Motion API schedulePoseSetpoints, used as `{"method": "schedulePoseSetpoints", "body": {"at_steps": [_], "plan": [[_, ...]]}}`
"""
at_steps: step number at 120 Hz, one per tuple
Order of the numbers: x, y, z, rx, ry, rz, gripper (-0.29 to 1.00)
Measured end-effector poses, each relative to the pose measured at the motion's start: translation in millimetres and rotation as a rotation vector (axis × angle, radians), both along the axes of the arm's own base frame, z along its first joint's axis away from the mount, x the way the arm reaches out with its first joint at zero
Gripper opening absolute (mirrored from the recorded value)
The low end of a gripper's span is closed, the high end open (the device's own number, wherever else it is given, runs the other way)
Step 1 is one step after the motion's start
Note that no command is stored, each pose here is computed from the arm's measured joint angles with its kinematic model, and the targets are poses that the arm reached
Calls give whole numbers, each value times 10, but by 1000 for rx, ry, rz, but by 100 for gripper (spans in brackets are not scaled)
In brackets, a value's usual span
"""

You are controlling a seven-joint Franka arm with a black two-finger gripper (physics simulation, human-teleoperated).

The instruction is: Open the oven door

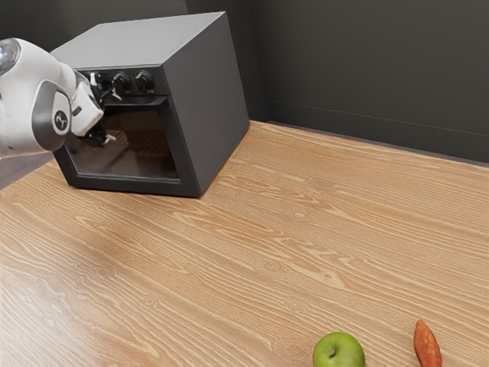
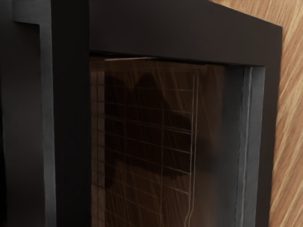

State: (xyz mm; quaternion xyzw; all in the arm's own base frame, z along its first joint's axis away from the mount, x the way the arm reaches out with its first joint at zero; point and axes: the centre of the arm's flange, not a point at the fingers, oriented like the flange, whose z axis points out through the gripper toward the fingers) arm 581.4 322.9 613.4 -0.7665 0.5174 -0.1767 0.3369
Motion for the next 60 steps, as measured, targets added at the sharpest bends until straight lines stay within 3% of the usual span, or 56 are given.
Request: {"method": "schedulePoseSetpoints", "body": {"at_steps": [27,36,42,45,54,60], "plan": [[38,31,-164,-10,24,-4,74],[-138,-34,-251,-33,45,-5,71],[-685,-316,-283,-52,57,-24,58],[-1091,-536,-232,-54,44,-39,60],[-2669,-1179,506,-21,-135,-67,64],[-3161,-1290,1577,-3,-287,-55,66]]}}
